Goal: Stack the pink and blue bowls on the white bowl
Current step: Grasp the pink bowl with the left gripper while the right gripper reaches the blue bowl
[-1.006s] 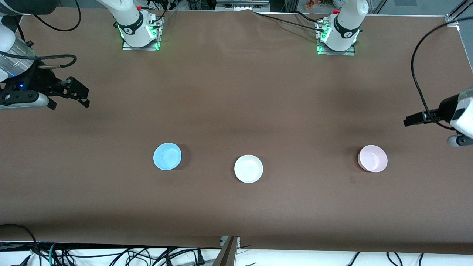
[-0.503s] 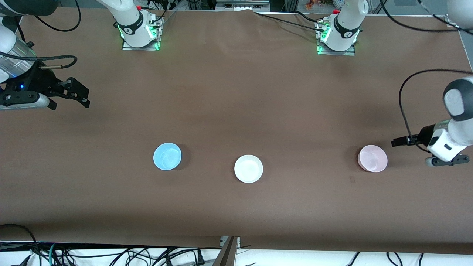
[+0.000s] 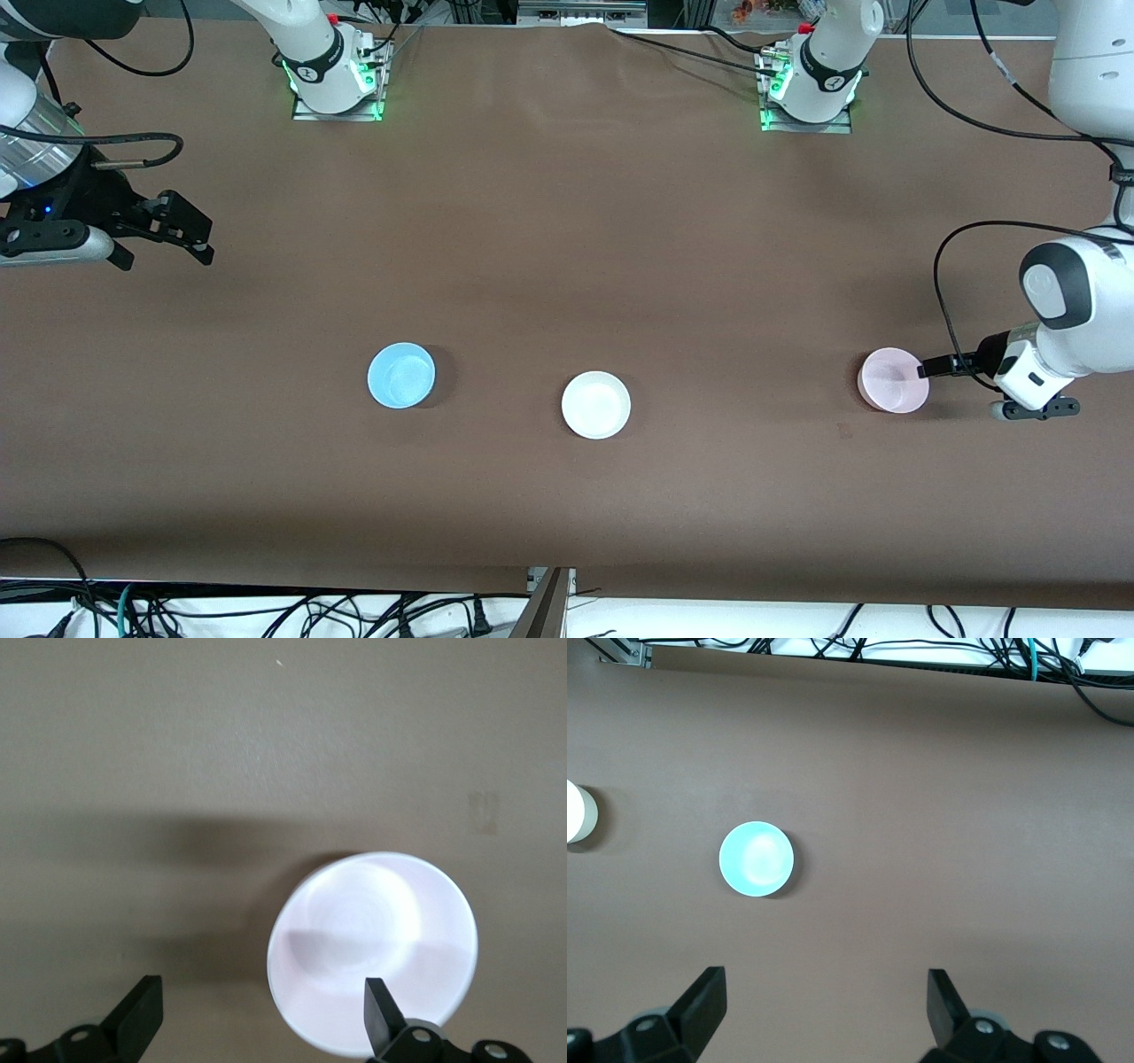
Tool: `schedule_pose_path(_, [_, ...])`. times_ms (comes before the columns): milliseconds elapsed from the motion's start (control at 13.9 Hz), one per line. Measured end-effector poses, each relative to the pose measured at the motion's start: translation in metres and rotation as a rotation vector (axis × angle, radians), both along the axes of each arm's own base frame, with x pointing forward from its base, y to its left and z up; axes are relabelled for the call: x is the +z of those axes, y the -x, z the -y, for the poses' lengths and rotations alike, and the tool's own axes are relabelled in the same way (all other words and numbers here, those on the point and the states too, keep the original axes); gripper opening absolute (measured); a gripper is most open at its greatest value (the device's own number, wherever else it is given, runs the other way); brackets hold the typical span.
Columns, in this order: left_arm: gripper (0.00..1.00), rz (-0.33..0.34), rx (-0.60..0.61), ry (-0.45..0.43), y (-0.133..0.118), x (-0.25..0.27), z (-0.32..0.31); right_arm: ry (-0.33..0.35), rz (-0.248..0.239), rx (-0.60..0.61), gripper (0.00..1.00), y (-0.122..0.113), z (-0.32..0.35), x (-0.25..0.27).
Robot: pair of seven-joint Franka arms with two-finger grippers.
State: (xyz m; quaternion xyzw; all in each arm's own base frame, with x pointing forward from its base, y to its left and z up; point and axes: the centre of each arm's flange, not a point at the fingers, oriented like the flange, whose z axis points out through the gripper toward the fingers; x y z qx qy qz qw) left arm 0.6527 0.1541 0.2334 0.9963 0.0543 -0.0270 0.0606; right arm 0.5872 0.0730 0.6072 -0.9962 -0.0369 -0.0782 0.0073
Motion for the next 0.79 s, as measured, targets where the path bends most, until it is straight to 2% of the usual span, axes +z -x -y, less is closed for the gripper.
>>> schedule_pose_path(216, [0.96, 0.028, 0.003, -0.006, -0.004, -0.024, 0.001, 0.001, -0.003, -0.001, 1.00, -0.001, 0.000, -0.003])
schedule_pose_path(287, [0.90, 0.033, 0.007, -0.002, -0.004, -0.029, 0.003, 0.001, -0.006, -0.002, 1.00, -0.002, -0.001, -0.004])
schedule_pose_path(503, [0.56, 0.036, 0.005, 0.001, -0.006, -0.035, 0.007, 0.005, -0.024, 0.000, 1.00, -0.006, -0.003, -0.015])
schedule_pose_path(647, [0.37, 0.038, 0.001, 0.001, -0.006, -0.034, 0.008, 0.011, -0.048, 0.001, 1.00, -0.011, -0.005, -0.029])
schedule_pose_path(790, [0.38, 0.038, -0.002, 0.002, -0.006, -0.034, 0.008, 0.020, -0.086, 0.009, 1.00, -0.019, -0.009, -0.052])
